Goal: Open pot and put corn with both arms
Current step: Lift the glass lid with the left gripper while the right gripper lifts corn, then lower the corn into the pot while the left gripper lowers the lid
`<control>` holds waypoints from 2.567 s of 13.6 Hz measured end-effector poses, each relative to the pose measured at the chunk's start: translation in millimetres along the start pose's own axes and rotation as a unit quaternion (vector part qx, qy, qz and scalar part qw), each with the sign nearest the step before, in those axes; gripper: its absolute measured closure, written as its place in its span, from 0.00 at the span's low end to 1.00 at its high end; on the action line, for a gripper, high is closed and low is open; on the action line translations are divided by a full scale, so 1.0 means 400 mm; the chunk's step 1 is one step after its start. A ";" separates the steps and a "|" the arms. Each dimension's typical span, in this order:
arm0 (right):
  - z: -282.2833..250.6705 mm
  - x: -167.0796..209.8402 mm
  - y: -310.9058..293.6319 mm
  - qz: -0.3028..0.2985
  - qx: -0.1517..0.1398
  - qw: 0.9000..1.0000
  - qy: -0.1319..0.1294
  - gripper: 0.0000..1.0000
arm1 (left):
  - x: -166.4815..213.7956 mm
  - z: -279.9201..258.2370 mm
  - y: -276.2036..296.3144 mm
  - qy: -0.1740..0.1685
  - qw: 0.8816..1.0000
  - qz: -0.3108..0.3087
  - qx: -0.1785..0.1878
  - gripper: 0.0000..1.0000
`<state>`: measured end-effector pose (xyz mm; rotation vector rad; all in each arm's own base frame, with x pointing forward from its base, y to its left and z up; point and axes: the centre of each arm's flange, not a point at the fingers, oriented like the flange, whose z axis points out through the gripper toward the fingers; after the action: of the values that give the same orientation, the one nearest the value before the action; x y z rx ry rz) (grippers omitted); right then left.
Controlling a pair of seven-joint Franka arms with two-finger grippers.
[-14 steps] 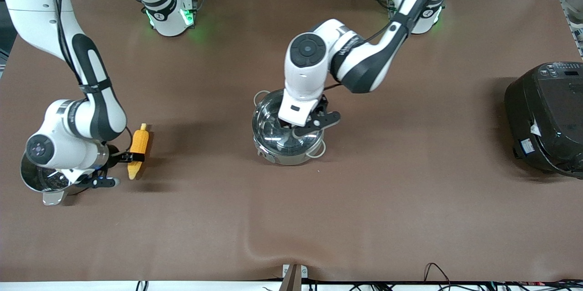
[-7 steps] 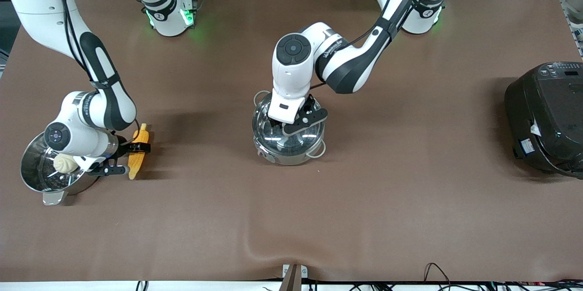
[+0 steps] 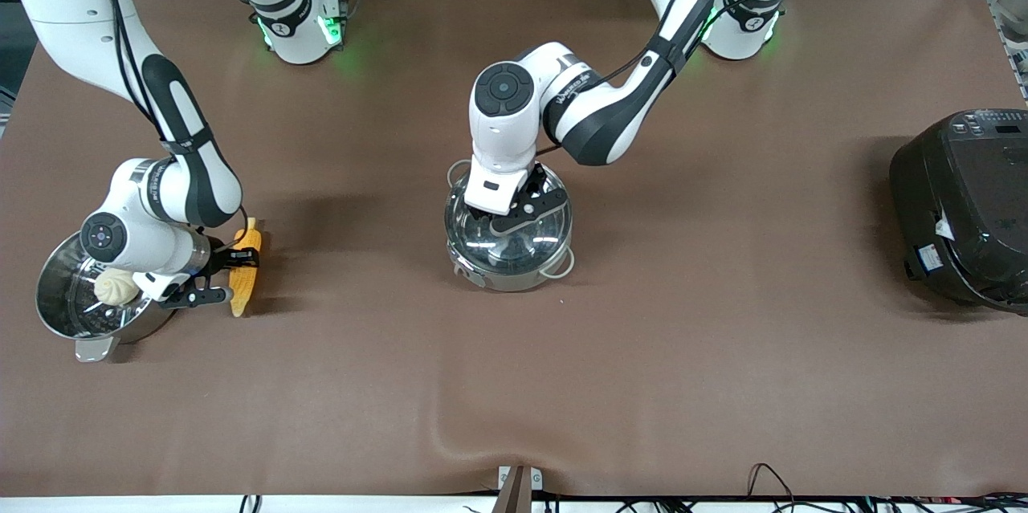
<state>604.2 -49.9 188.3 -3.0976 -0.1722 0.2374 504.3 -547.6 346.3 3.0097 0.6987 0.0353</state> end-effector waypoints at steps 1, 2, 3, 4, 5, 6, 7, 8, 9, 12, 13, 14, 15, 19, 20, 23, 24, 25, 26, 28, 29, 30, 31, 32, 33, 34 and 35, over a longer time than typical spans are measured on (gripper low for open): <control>0.000 0.000 0.000 0.000 0.000 1.000 0.000 0.55 | -0.001 0.007 -0.001 -0.001 1.000 0.000 0.004 0.38; -0.001 0.001 0.000 0.000 0.000 1.000 0.001 0.56 | -0.002 0.011 -0.002 -0.002 1.000 0.000 0.005 0.39; -0.006 0.003 0.000 -0.001 0.000 1.000 0.003 0.61 | 0.000 0.011 -0.004 -0.002 1.000 0.000 0.007 0.43; -0.017 0.008 -0.001 -0.001 -0.001 1.000 0.007 0.64 | 0.000 0.011 -0.003 -0.002 1.000 0.000 0.007 0.50; -0.036 0.016 -0.001 -0.002 -0.002 1.000 0.011 0.64 | 0.000 0.010 -0.003 -0.002 1.000 0.000 0.007 0.50; -0.064 0.026 -0.002 -0.002 -0.001 1.000 0.011 0.64 | 0.000 0.010 -0.003 -0.002 1.000 0.000 0.007 0.50; -0.098 0.038 -0.003 -0.004 0.000 1.000 0.012 0.64 | 0.000 0.010 -0.003 -0.002 1.000 0.000 0.007 0.50; -0.135 0.054 -0.010 -0.007 0.000 1.000 0.014 0.64 | 0.000 0.010 -0.003 -0.001 1.000 0.000 0.007 0.50; -0.170 0.070 -0.024 -0.013 0.000 1.000 0.017 0.64 | 0.000 0.009 -0.003 -0.001 1.000 0.000 0.007 0.50; -0.238 0.099 -0.094 -0.039 -0.002 0.999 0.027 0.64 | 0.024 -0.033 -0.007 0.003 1.000 -0.011 -0.004 0.50; -0.261 0.104 -0.118 -0.050 -0.002 0.998 0.032 0.64 | 0.047 -0.074 -0.015 0.007 1.000 -0.018 -0.012 0.50; -0.288 0.109 -0.146 -0.059 -0.001 0.998 0.034 0.64 | 0.087 -0.130 -0.029 0.014 0.999 -0.030 -0.023 0.50; -0.322 0.114 -0.171 -0.067 -0.001 0.997 0.033 0.64 | 0.148 -0.197 -0.056 0.022 0.998 -0.047 -0.035 0.49; -0.450 0.131 -0.277 -0.110 0.001 0.994 0.028 0.64 | 0.501 -0.409 -0.308 0.048 0.998 -0.040 -0.033 0.49; -0.462 0.135 -0.337 -0.130 -0.001 0.991 0.031 0.64 | 0.594 -0.441 -0.397 0.052 0.998 -0.027 -0.028 0.49; -0.474 0.112 -0.637 -0.239 -0.015 0.970 0.036 0.64 | 0.787 -0.463 -0.669 0.049 0.998 -0.025 -0.006 0.49; -0.477 0.091 -0.744 -0.277 -0.027 0.960 0.038 0.64 | 0.820 -0.456 -0.749 0.043 0.999 -0.014 0.003 0.49; -0.484 0.071 -0.827 -0.308 -0.038 0.950 0.043 0.64 | 0.841 -0.447 -0.824 0.037 0.999 -0.005 0.011 0.49; -0.492 0.052 -0.899 -0.337 -0.053 0.939 0.050 0.64 | 0.852 -0.435 -0.891 0.037 0.999 0.002 0.014 0.49; -0.497 0.012 -1.052 -0.397 -0.093 0.909 0.084 0.64 | 0.850 -0.382 -1.002 0.049 0.999 0.014 0.012 0.49; -0.483 -0.010 -1.125 -0.421 -0.112 0.895 0.098 0.64 | 0.835 -0.339 -1.043 0.055 0.998 0.020 0.010 0.49; -0.459 -0.032 -1.190 -0.437 -0.126 0.884 0.108 0.64 | 0.814 -0.292 -1.074 0.055 0.998 0.027 0.012 0.49; -0.428 -0.049 -1.245 -0.443 -0.134 0.879 0.117 0.64 | 0.794 -0.251 -1.097 0.048 0.998 0.029 0.016 0.49; -0.395 -0.063 -1.294 -0.444 -0.136 0.876 0.127 0.64 | 0.778 -0.217 -1.112 0.040 0.998 0.032 0.020 0.49; -0.364 -0.075 -1.335 -0.441 -0.137 0.877 0.133 0.64 | 0.765 -0.190 -1.119 0.036 0.999 0.033 0.022 0.49; -0.340 -0.084 -1.369 -0.433 -0.140 0.880 0.138 0.64 | 0.753 -0.161 -1.124 0.038 0.998 0.034 0.020 0.49; -0.323 -0.092 -1.395 -0.424 -0.143 0.883 0.141 0.64 | 0.738 -0.124 -1.130 0.043 0.998 0.037 0.017 0.49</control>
<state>527.6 497.6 343.1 -2.8952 -1.5971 -0.2914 568.7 -10.0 374.0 3.0816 0.5992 0.1587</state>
